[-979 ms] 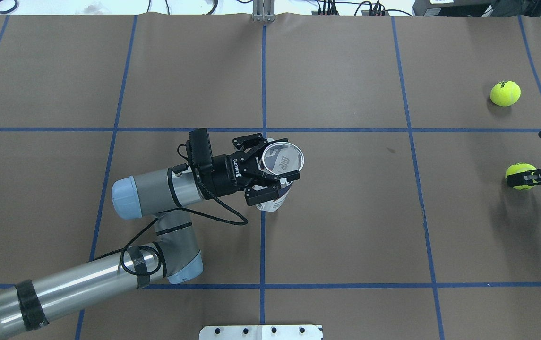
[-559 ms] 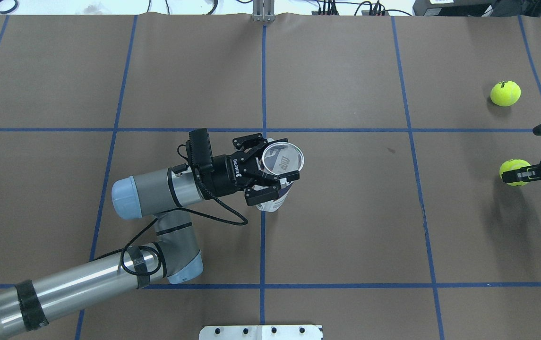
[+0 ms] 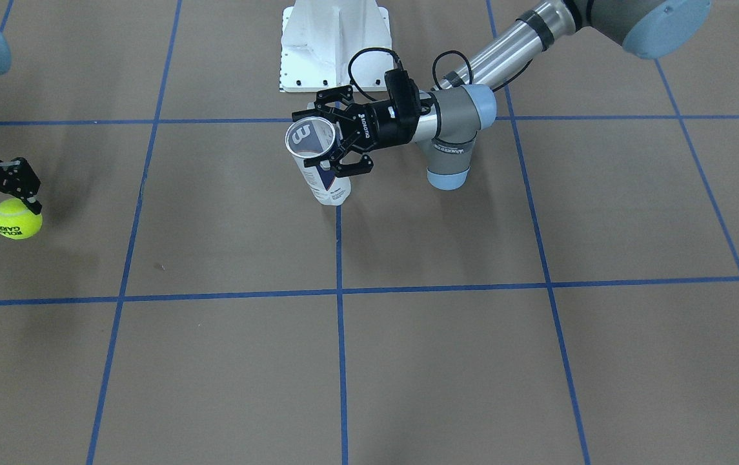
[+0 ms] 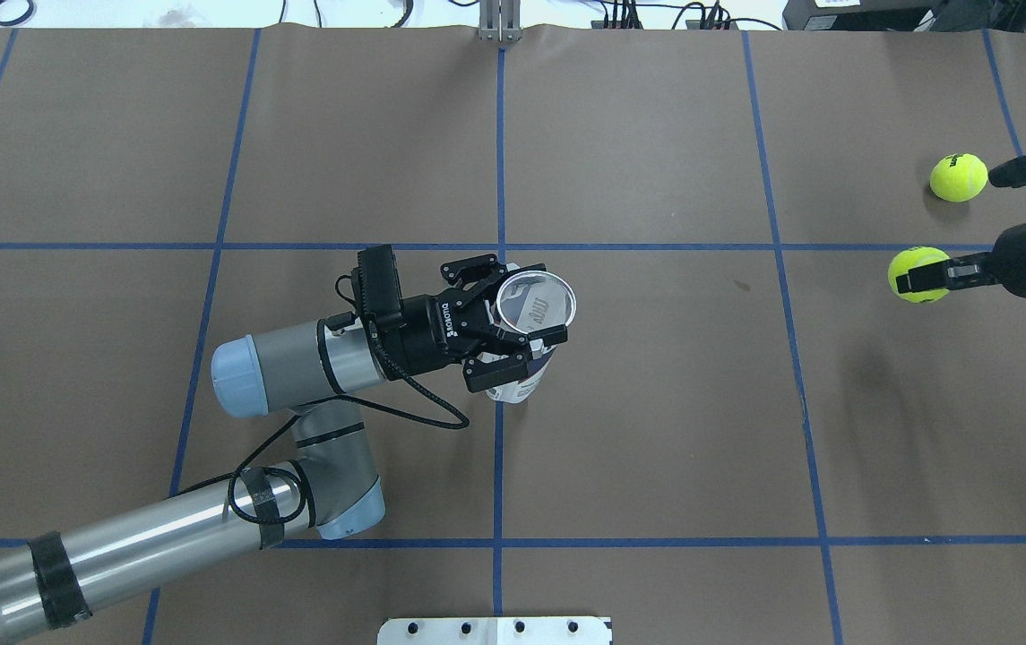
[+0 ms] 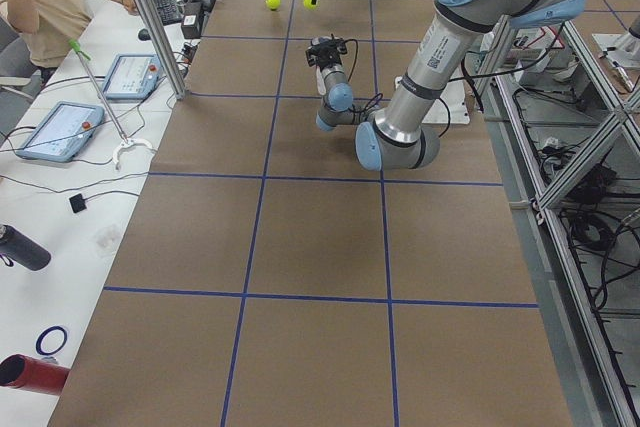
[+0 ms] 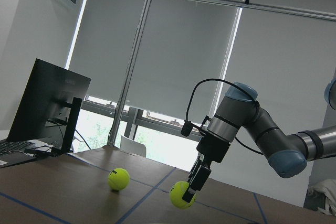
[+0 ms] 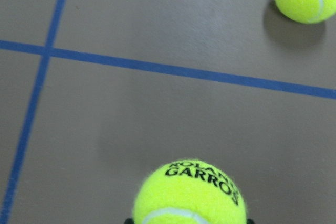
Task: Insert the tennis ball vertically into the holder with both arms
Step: 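Carry the ball with the right gripper over the can's open top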
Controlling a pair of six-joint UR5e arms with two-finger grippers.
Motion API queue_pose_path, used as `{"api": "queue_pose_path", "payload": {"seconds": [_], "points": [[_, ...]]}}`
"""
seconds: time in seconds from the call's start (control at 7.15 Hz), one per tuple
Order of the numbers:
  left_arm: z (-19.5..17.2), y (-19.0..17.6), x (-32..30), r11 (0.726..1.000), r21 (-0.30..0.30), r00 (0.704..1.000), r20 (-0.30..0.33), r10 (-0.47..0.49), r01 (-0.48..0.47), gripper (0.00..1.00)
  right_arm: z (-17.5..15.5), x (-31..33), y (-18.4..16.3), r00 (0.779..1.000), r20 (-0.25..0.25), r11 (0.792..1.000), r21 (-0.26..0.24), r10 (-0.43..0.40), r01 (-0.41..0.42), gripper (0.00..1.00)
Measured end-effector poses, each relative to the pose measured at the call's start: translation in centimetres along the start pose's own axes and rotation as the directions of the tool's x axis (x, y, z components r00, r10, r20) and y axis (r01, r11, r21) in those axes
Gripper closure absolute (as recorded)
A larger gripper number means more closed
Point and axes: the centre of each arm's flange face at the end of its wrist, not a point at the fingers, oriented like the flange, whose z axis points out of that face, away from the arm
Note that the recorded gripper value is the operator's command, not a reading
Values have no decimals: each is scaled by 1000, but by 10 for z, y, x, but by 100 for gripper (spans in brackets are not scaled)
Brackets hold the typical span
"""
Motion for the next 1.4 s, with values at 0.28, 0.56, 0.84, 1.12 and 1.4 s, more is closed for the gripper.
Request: {"api": "queue_pose_path", "payload": {"seconds": [0.28,0.56,0.84,1.12,1.4], "points": [[0,1,2,1000,0,1000,-2,-2,2,42,-23,-92,-61,983,146,994,14,109,-112,100],[0,2,2,1000,-1,1000,-1,-3,3,42,-64,-196,-99,952,209,975,-43,223,-218,100],[0,4,3,1000,-4,1000,-2,-5,5,42,-91,-275,-103,928,213,952,-109,305,-288,100],[1,6,5,1000,-8,1000,-4,-7,7,42,-100,-333,-96,905,204,924,-163,374,-346,100],[1,8,7,1000,-8,1000,-6,-9,9,42,-85,-383,-75,907,162,917,-164,388,-363,100]]}}
